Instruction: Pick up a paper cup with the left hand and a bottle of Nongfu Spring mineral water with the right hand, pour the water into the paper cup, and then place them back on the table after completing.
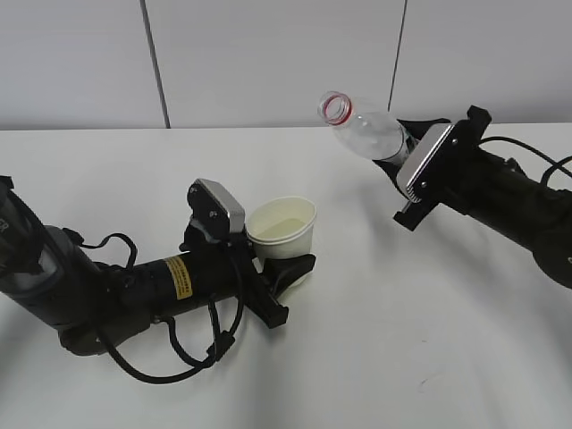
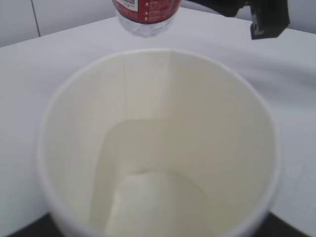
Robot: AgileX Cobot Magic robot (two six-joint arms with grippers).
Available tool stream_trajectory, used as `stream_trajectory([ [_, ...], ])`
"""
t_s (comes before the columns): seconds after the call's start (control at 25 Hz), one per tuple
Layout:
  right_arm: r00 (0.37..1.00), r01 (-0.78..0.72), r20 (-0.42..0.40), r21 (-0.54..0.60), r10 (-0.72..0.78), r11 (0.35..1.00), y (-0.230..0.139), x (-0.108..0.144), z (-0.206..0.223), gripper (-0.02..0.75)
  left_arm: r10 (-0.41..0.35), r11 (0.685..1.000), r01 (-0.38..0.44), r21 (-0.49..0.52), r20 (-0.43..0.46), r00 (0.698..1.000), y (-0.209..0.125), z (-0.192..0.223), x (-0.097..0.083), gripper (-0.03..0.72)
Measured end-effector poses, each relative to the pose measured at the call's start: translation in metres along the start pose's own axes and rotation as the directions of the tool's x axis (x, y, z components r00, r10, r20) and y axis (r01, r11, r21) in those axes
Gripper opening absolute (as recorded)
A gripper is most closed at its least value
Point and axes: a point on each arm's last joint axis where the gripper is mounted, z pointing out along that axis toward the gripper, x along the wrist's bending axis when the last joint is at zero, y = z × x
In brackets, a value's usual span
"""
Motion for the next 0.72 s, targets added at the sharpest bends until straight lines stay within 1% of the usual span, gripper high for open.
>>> stream_trajectory([
  [0.16,0.993,-0.116,0.015,0.009,0.116,0.993,-0.0009,-0.0013,0.0000,0.396,-0.001,1.000,0.001,0.000,-0.002,1.000,0.0000,0.0000,0.0002,0.349],
  [0.4,0.952,-0.305,0.041,0.014,0.304,0.952,-0.0023,-0.0032,0.0000,0.396,-0.008,1.000,0.008,-0.003,-0.017,1.000,0.0003,0.0000,0.0016,0.349],
  [0.56,0.889,-0.455,0.064,0.012,0.454,0.890,-0.0036,-0.0048,-0.0001,0.396,-0.016,1.000,0.016,-0.006,-0.033,0.999,0.0005,-0.0001,0.0030,0.349],
  [0.72,0.790,-0.609,0.087,0.000,0.607,0.793,-0.0048,-0.0063,-0.0002,0.396,-0.030,0.999,0.030,-0.012,-0.062,0.998,0.0009,-0.0003,0.0057,0.349],
])
